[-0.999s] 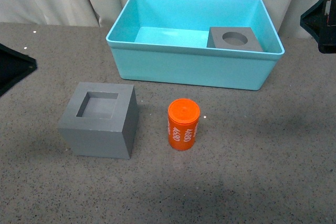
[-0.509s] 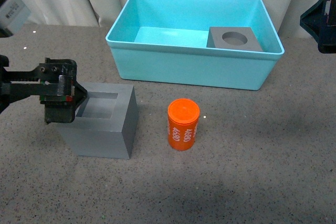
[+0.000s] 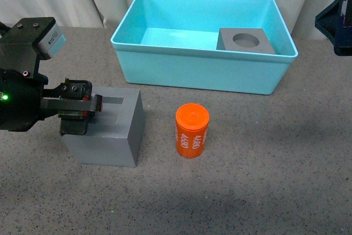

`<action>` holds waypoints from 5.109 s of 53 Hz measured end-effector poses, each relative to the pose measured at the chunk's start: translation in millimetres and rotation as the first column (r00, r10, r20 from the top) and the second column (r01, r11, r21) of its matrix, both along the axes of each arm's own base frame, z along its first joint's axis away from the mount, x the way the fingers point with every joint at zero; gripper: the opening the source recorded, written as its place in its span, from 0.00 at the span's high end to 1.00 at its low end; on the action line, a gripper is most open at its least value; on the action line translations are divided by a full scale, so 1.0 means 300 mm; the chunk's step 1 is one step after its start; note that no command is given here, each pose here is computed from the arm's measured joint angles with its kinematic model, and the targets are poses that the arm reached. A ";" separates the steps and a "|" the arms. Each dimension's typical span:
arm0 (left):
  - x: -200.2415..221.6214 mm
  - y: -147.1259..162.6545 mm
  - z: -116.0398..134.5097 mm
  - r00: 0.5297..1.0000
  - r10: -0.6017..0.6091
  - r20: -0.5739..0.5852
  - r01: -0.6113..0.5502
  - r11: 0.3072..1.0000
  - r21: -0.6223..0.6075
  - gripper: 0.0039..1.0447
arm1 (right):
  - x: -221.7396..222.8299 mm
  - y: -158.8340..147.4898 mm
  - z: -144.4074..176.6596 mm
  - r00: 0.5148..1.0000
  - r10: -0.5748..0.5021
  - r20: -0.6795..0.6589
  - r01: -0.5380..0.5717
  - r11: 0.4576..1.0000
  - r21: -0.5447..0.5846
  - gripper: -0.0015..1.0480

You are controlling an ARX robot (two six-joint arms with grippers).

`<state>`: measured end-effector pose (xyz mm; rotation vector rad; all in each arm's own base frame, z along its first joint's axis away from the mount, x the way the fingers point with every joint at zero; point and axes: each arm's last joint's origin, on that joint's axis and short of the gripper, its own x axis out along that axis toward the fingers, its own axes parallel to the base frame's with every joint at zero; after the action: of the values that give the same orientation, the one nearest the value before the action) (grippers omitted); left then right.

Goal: Place gray and orange parts in blue box

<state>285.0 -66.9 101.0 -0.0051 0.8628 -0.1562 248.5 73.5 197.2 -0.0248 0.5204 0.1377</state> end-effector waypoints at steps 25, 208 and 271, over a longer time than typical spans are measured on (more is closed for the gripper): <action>-0.004 -0.016 0.082 0.997 0.042 0.064 -0.040 0.999 -0.032 0.83 | 0.000 0.000 0.000 1.000 0.000 0.000 0.000 1.000 0.000 0.09; -0.378 0.112 0.251 0.656 0.169 0.736 -0.135 0.985 -0.106 0.37 | -0.001 0.001 0.000 1.000 0.002 0.000 -0.002 1.000 0.000 0.09; -0.567 0.222 0.240 0.623 0.140 0.769 -0.137 0.988 -0.069 0.97 | -0.001 0.000 0.000 1.000 0.001 0.000 -0.001 1.000 0.000 0.09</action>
<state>115.0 -0.2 173.0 -0.0075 -0.0216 -0.0005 248.3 73.7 197.2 -0.0254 0.5199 0.1382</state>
